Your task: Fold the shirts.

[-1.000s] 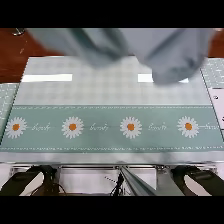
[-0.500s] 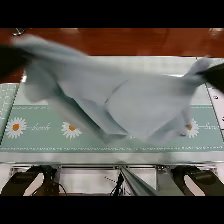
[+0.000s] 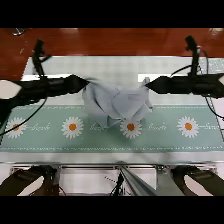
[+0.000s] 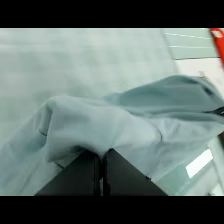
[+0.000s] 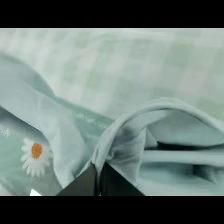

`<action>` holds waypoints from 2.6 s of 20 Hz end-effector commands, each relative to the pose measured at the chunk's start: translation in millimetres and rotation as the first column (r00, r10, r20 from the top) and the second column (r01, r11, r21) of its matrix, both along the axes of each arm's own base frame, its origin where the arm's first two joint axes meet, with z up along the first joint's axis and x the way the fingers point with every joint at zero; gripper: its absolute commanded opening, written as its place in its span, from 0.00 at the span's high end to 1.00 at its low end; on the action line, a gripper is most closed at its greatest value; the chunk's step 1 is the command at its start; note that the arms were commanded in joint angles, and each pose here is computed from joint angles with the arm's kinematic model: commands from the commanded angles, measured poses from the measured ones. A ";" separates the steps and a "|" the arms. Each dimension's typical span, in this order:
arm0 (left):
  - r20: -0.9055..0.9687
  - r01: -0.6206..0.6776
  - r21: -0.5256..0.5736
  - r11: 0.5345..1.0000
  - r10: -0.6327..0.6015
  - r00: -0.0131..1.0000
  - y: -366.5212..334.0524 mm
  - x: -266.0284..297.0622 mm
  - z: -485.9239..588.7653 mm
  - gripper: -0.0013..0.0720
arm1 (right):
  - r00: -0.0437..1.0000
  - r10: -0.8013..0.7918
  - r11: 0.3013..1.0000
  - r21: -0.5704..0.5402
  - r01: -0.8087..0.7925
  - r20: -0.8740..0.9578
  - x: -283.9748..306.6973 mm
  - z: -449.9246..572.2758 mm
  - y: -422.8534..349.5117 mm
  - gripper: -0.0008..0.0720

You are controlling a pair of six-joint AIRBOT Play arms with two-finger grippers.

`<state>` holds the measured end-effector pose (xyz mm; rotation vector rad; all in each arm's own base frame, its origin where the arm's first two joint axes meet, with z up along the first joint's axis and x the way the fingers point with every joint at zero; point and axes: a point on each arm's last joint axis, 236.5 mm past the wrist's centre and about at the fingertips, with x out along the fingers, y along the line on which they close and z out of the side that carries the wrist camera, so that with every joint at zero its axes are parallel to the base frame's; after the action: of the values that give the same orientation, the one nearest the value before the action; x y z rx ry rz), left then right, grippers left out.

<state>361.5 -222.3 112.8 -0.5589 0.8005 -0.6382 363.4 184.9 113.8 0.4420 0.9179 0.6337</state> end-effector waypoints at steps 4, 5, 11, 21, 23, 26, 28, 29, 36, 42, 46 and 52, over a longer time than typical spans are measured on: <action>-0.139 -0.100 0.029 0.995 0.103 0.985 -9.5 40.3 -82.2 0.96 | 0.978 -0.051 0.986 0.143 0.081 -0.201 86.4 -68.9 23.5 0.95; -0.137 -0.106 0.028 0.994 0.109 0.985 -6.4 42.5 -80.7 0.92 | 0.975 -0.029 0.985 0.161 0.066 -0.221 92.5 -69.5 26.4 0.71; -0.362 0.029 0.039 0.999 -0.013 0.932 55.6 5.7 -82.6 0.02 | 0.982 0.024 0.980 0.200 0.014 -0.186 97.0 -9.4 -65.8 0.13; -0.605 0.028 -0.088 0.996 -0.076 0.793 8.1 -105.2 -175.6 0.02 | 0.838 -0.292 0.942 0.015 0.336 -0.460 -27.1 -126.9 -184.9 0.13; -0.581 0.025 -0.070 0.997 -0.061 0.812 -9.9 -104.8 -180.7 0.02 | 0.835 -0.289 0.941 0.024 0.339 -0.468 -38.1 -140.6 -168.9 0.13; -0.562 -0.049 -0.095 0.994 -0.013 0.827 -35.9 -94.1 -179.2 0.02 | 0.840 -0.262 0.953 0.010 0.303 -0.476 -44.0 -152.6 -150.5 0.13; -0.587 -0.090 -0.112 0.990 0.007 0.810 -45.5 -92.6 -184.4 0.02 | 0.853 -0.245 0.960 0.007 0.280 -0.461 -40.1 -152.7 -138.6 0.13; -0.603 -0.100 -0.119 0.988 0.008 0.797 -49.5 -94.1 -187.6 0.02 | 0.859 -0.232 0.964 0.009 0.266 -0.456 -38.9 -152.2 -131.8 0.13; -0.592 -0.099 -0.093 0.991 0.025 0.806 -72.4 -83.1 -197.2 0.03 | 0.888 -0.199 0.978 -0.022 0.209 -0.414 -30.1 -155.8 -98.1 0.13; -0.518 -0.057 -0.120 0.991 -0.014 0.855 -86.6 -58.0 -176.3 0.96 | 0.904 -0.192 0.981 -0.049 0.188 -0.382 -23.0 -161.8 -84.5 0.13; -0.511 -0.053 -0.133 0.990 -0.023 0.859 -84.2 -53.8 -171.6 0.96 | 0.875 -0.131 0.991 -0.043 0.125 -0.466 -34.2 -190.6 -59.7 0.13; -0.513 -0.052 -0.135 0.989 -0.025 0.858 -84.3 -54.1 -171.3 0.96 | 0.871 -0.108 0.994 -0.022 0.111 -0.480 -18.7 -201.8 -23.7 0.18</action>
<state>306.5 -306.8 -59.2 -0.8892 1.2614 -0.5378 333.9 145.8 -85.3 0.6516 1.3579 0.4270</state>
